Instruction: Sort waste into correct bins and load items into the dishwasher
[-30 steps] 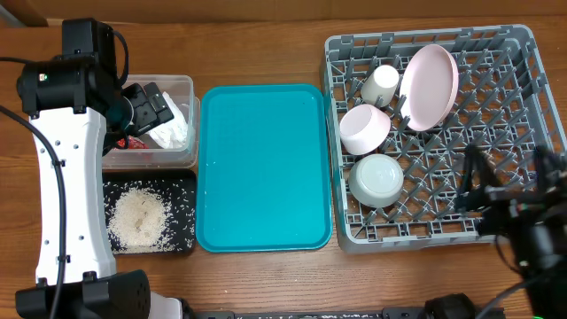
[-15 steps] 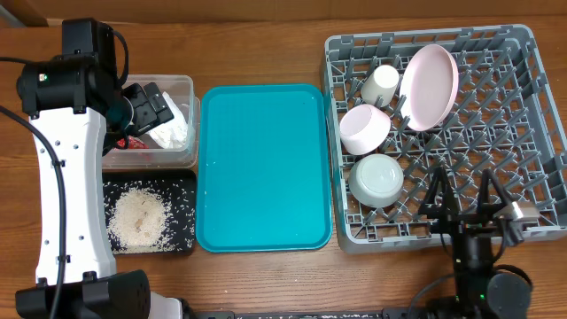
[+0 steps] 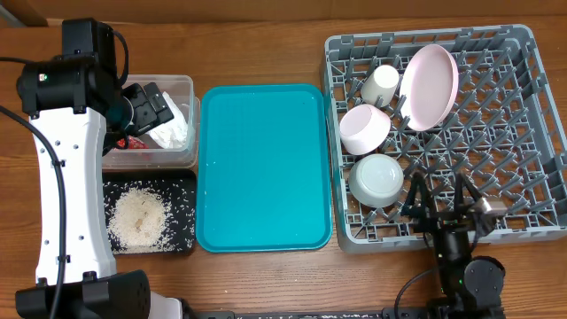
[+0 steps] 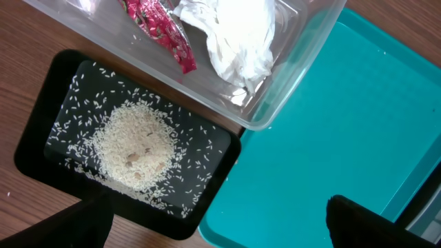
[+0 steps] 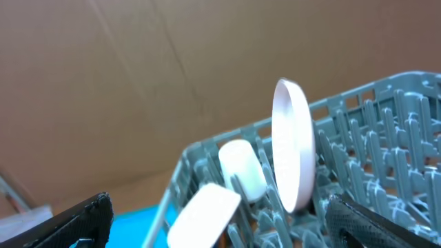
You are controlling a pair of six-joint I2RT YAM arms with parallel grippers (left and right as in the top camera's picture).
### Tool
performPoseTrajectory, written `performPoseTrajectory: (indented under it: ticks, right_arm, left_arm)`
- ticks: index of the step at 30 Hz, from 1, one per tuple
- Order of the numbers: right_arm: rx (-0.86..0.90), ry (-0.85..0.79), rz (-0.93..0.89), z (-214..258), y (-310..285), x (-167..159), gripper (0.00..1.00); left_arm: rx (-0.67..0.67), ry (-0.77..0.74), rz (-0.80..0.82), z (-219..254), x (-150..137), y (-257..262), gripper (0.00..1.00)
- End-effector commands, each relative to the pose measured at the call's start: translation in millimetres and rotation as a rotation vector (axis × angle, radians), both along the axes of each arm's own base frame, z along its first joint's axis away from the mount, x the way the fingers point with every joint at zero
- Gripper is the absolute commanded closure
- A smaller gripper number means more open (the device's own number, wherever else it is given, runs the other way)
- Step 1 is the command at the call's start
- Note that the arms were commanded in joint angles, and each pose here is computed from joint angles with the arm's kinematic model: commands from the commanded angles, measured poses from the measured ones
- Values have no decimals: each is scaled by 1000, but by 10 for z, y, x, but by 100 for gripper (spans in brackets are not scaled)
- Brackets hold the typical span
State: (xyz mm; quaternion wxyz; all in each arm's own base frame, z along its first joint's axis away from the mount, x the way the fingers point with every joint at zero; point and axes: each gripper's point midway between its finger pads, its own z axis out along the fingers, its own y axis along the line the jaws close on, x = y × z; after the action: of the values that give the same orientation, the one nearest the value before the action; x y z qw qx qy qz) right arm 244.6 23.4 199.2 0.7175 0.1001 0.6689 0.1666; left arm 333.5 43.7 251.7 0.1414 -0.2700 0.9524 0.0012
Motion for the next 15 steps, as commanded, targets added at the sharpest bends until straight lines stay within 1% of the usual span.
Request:
performPoseTrajectory:
  ticks: [1, 2, 5, 15]
  right_arm:
    - [-134, 21, 70, -119, 133, -11, 0]
    - [-168, 40, 94, -181, 174, -15, 0]
    - [-181, 85, 110, -296, 194, -19, 0]
    - [-166, 84, 109, -289, 192, -19, 0]
  left_arm:
    - [12, 7, -19, -12, 7, -7, 0]
    - [12, 7, -19, -12, 8, -7, 0]
    - [12, 7, -19, -12, 7, -7, 0]
    - [12, 7, -19, -12, 7, -7, 0]
